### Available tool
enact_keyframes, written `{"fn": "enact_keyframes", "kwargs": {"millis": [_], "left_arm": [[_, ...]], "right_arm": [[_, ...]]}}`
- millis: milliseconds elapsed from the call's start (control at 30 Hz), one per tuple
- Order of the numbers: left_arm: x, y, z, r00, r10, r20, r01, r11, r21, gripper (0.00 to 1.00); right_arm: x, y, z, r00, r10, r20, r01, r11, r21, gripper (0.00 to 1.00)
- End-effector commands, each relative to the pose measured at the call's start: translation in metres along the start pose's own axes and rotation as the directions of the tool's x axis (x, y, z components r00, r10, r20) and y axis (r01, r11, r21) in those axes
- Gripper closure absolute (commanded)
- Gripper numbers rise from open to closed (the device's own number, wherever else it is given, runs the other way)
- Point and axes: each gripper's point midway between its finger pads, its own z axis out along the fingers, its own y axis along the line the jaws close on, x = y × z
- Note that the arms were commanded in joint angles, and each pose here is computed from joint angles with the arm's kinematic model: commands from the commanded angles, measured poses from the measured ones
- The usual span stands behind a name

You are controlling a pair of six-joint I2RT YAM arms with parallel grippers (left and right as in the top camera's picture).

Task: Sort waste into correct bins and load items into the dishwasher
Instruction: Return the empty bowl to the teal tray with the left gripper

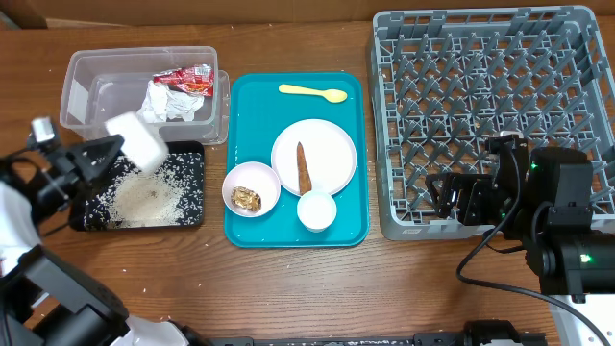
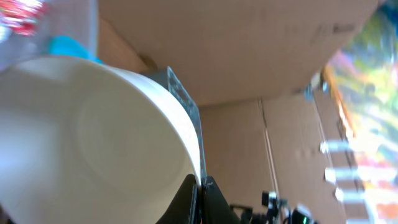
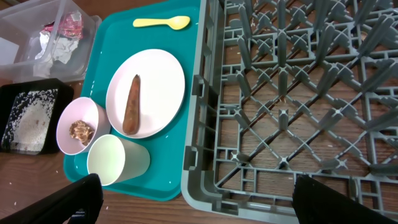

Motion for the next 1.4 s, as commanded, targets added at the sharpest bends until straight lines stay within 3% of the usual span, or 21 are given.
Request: {"fn": "enact_keyframes", "kwargs": {"millis": [0, 167, 200, 233, 267, 400, 467, 500, 567, 667, 767, 900, 1033, 1133, 1167, 1233, 1267, 1300, 1367], "left_arm": [[0.012, -0.061, 0.042, 0.950, 0.289, -0.118, -0.282, 0.957, 0.069, 0.96], [0.035, -0.074, 0.129, 0.777, 0.499, -0.385, -0.578, 0.807, -0.120, 0.96], [0.040, -0.072, 0.149, 0.722, 0.541, -0.431, -0.655, 0.735, -0.175, 0.96], [0.049, -0.068, 0.179, 0.629, 0.604, -0.490, -0.763, 0.602, -0.237, 0.96], [0.054, -0.065, 0.194, 0.573, 0.634, -0.519, -0.813, 0.517, -0.267, 0.96], [0.072, -0.043, 0.243, 0.346, 0.670, -0.657, -0.923, 0.117, -0.368, 0.96], [0.084, -0.030, 0.260, 0.256, 0.649, -0.716, -0.941, -0.004, -0.340, 0.96], [0.096, -0.011, 0.274, 0.181, 0.610, -0.771, -0.952, -0.089, -0.293, 0.96], [0.102, 0.014, 0.280, 0.165, 0.552, -0.817, -0.946, -0.145, -0.289, 0.96], [0.104, 0.055, 0.283, 0.204, 0.476, -0.856, -0.940, -0.148, -0.307, 0.96], [0.101, 0.103, 0.280, 0.302, 0.395, -0.868, -0.923, -0.106, -0.369, 0.96], [0.119, 0.141, 0.287, 0.279, 0.344, -0.896, -0.954, -0.008, -0.300, 0.96], [0.121, 0.157, 0.285, 0.291, 0.312, -0.904, -0.950, -0.015, -0.311, 0.96], [0.113, 0.159, 0.282, 0.335, 0.310, -0.890, -0.931, -0.035, -0.363, 0.96], [0.110, 0.157, 0.282, 0.344, 0.314, -0.885, -0.927, -0.038, -0.374, 0.92], [0.105, 0.152, 0.280, 0.373, 0.315, -0.872, -0.913, -0.042, -0.406, 0.61], [0.103, 0.146, 0.278, 0.390, 0.311, -0.867, -0.906, -0.037, -0.421, 0.38], [0.101, 0.139, 0.277, 0.410, 0.308, -0.859, -0.898, -0.029, -0.439, 0.04], [0.097, 0.114, 0.275, 0.454, 0.304, -0.837, -0.879, -0.001, -0.477, 0.00]], "right_arm": [[-0.007, 0.003, -0.004, 1.000, -0.005, 0.025, 0.005, 1.000, -0.008, 0.00], [-0.007, 0.003, -0.004, 1.000, -0.005, 0.024, 0.005, 1.000, -0.008, 0.00], [-0.007, 0.003, -0.004, 1.000, -0.005, 0.024, 0.005, 1.000, -0.008, 0.00], [-0.007, 0.003, -0.004, 1.000, -0.005, 0.024, 0.005, 1.000, -0.008, 0.00], [-0.007, 0.003, -0.004, 1.000, -0.004, 0.023, 0.005, 1.000, -0.008, 0.00], [-0.006, 0.003, -0.004, 1.000, -0.003, 0.020, 0.003, 1.000, -0.007, 0.00], [-0.006, 0.003, -0.004, 1.000, -0.003, 0.020, 0.003, 1.000, -0.007, 0.00], [-0.006, 0.003, -0.004, 1.000, -0.004, 0.020, 0.004, 1.000, -0.007, 0.00], [-0.006, 0.003, -0.004, 1.000, -0.003, 0.019, 0.003, 1.000, -0.007, 0.00], [-0.006, 0.002, -0.002, 1.000, -0.001, 0.013, 0.001, 1.000, -0.006, 0.00], [-0.005, 0.000, 0.002, 1.000, 0.006, -0.004, -0.006, 1.000, -0.003, 0.00], [-0.003, -0.004, 0.012, 0.999, 0.020, -0.040, -0.020, 1.000, 0.002, 0.00], [0.000, -0.007, 0.020, 0.997, 0.032, -0.071, -0.031, 0.999, 0.007, 0.00], [0.002, -0.008, 0.023, 0.995, 0.038, -0.087, -0.037, 0.999, 0.010, 0.00], [0.002, -0.009, 0.023, 0.995, 0.038, -0.089, -0.038, 0.999, 0.010, 0.00], [0.002, -0.009, 0.024, 0.995, 0.039, -0.089, -0.038, 0.999, 0.010, 0.00], [0.002, -0.009, 0.023, 0.995, 0.038, -0.089, -0.038, 0.999, 0.010, 0.00], [0.002, -0.009, 0.024, 0.995, 0.038, -0.089, -0.038, 0.999, 0.010, 0.00], [0.002, -0.009, 0.023, 0.995, 0.038, -0.088, -0.038, 0.999, 0.010, 0.00]]}}
